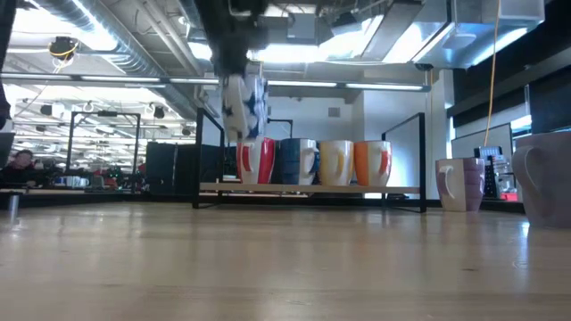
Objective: Place coffee mugs
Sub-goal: Put the right white mug on the shelf aligned with the red mug, then put the white mug on the shelf aligned with the blue mug
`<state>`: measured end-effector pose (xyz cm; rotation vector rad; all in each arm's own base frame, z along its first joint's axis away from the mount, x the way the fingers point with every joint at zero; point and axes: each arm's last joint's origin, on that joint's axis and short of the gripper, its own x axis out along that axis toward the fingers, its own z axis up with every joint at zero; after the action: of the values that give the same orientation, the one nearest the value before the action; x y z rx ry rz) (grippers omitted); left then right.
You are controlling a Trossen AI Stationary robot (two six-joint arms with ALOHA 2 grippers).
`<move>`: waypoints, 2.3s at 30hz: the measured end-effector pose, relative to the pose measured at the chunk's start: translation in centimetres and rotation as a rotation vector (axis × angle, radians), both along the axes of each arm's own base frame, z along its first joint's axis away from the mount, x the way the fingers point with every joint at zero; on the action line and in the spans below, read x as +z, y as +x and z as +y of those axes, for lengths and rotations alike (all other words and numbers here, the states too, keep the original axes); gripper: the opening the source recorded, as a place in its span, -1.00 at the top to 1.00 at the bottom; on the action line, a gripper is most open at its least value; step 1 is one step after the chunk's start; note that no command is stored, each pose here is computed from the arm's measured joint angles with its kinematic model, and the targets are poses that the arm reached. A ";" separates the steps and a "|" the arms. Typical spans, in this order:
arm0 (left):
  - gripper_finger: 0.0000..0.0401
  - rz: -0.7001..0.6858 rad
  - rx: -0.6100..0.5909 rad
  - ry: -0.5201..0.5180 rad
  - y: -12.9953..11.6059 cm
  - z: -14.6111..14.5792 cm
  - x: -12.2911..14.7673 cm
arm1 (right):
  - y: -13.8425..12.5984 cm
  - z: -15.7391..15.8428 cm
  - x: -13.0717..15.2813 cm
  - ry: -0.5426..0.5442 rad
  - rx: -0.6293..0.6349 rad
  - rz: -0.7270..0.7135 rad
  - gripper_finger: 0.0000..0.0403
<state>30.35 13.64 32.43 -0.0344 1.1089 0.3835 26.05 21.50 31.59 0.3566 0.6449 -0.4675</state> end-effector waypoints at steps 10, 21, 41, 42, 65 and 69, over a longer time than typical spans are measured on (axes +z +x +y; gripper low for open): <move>0.89 0.114 -0.015 -0.095 1.3 3.8 -4.6 | 0.0 0.0 0.0 0.004 -0.025 -0.016 -0.06; 0.89 0.117 -0.016 -0.108 0.8 5.8 -5.5 | -0.1 -0.1 0.0 -0.017 -0.036 -0.026 -0.06; 0.75 0.071 0.001 -0.106 0.7 7.4 -5.9 | -0.1 -0.1 -0.1 -0.007 -0.048 -0.028 -0.06; 0.75 0.071 -0.002 -0.106 0.8 7.3 -5.9 | -0.1 -0.1 -0.1 -0.006 -0.050 -0.029 -0.06; 0.33 -0.017 -0.004 0.094 -1.4 3.3 0.6 | -0.1 0.0 -0.1 0.006 -0.046 -0.027 -0.06; 0.33 -0.116 -0.026 0.071 -1.7 1.5 2.4 | -0.2 -0.1 -0.1 -0.007 -0.044 -0.013 -0.06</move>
<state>28.62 15.18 34.83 0.0202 0.9794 0.3921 25.89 21.36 31.45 0.3669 0.6236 -0.5088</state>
